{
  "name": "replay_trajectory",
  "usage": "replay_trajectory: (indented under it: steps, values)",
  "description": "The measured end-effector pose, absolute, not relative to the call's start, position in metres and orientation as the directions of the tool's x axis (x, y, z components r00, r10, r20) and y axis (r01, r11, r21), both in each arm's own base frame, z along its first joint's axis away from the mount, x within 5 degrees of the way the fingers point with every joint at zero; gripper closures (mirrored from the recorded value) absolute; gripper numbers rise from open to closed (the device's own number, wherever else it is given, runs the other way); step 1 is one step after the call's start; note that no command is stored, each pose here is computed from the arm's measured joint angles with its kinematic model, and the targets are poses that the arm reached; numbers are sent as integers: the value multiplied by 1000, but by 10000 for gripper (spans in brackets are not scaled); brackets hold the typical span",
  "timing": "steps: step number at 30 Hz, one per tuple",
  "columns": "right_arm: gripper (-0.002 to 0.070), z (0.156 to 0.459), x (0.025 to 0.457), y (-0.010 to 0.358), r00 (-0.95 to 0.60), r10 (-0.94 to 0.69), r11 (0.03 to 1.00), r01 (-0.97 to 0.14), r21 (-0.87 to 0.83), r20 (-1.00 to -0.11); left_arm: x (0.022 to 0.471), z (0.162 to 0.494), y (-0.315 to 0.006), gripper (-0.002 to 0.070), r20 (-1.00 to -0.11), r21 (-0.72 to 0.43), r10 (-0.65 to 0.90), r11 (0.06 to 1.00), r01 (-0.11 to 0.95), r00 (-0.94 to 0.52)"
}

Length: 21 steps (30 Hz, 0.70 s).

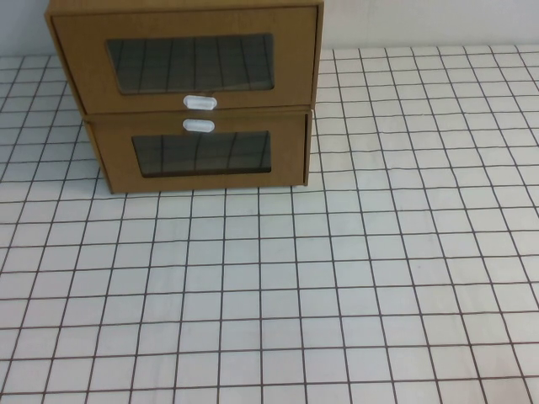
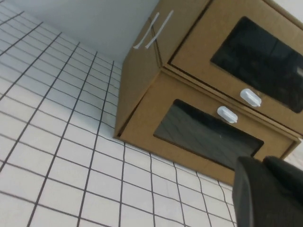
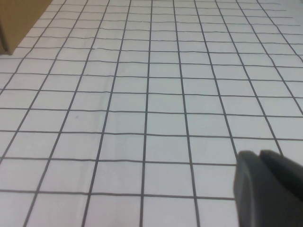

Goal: Open the shoe box
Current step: 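Pull the top drawer of the cardboard box fully open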

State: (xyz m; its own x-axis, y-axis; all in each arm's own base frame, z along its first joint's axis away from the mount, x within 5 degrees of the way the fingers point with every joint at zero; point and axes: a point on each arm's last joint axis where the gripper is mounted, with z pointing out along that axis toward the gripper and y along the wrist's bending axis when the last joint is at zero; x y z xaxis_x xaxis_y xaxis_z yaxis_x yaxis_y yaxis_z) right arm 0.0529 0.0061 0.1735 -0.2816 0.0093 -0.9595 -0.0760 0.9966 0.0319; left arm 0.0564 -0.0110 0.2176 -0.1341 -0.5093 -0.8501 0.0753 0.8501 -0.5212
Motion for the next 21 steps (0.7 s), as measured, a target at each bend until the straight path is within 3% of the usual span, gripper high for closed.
replay_trajectory:
  steps: [5,10,14,21]
  values:
    - [689,174,53,6,-282,9,997,-76,32,-959,74,281,-17,677,-909,-366,-331,925,106,-253]
    - [689,174,53,6,-282,9,997,-76,32,-959,129,339,-23,677,-919,-178,-99,968,179,-381]
    - [689,174,53,6,-282,9,997,-76,32,-959,182,390,-29,677,-932,-84,20,960,269,-361]
    - [689,174,53,6,-282,9,997,-76,32,-959,280,465,-43,677,-938,-31,114,914,405,-328]
